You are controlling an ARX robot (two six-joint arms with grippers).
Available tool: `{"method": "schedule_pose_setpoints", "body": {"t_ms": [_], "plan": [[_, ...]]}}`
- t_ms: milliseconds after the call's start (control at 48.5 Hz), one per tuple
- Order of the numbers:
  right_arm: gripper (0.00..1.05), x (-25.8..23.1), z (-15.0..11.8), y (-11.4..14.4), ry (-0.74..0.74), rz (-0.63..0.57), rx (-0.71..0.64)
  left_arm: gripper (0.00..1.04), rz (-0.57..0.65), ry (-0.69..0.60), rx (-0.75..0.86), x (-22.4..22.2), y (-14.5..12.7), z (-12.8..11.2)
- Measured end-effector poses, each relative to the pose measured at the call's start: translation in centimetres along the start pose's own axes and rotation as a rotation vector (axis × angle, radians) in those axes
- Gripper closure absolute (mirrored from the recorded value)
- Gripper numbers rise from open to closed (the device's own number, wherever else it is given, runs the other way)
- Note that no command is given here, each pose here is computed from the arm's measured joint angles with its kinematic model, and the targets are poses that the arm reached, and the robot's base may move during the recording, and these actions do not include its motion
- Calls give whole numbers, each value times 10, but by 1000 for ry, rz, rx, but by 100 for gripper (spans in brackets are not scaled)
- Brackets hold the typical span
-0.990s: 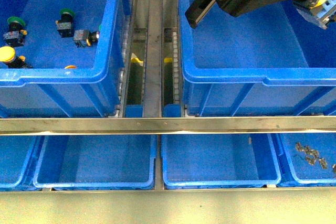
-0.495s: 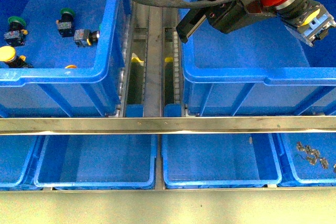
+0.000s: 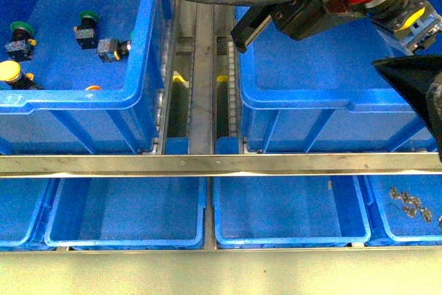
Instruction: Pick red and yellow buttons and place in box
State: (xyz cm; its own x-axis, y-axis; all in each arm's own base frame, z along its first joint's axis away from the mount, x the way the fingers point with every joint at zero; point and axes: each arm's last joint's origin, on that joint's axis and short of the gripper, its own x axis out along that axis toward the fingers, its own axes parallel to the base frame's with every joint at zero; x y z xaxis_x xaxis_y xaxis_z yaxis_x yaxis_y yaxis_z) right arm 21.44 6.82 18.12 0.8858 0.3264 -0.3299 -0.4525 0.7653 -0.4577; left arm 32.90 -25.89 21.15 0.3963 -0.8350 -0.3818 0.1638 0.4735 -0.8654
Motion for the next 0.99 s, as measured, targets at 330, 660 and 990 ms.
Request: {"method": "schedule_pose_setpoints", "body": {"t_ms": [330,660,990], "plan": [[6,28,4,6,-42,-10,-62,71,0,3,2,0,-1,-1],[26,42,2,-5,-39,-42,-80,71,17,-17,-5,-1,2,2],[73,42,-2,-7,-26,-13,-98,71,17,-32,-13,-1,-1,4]]}}
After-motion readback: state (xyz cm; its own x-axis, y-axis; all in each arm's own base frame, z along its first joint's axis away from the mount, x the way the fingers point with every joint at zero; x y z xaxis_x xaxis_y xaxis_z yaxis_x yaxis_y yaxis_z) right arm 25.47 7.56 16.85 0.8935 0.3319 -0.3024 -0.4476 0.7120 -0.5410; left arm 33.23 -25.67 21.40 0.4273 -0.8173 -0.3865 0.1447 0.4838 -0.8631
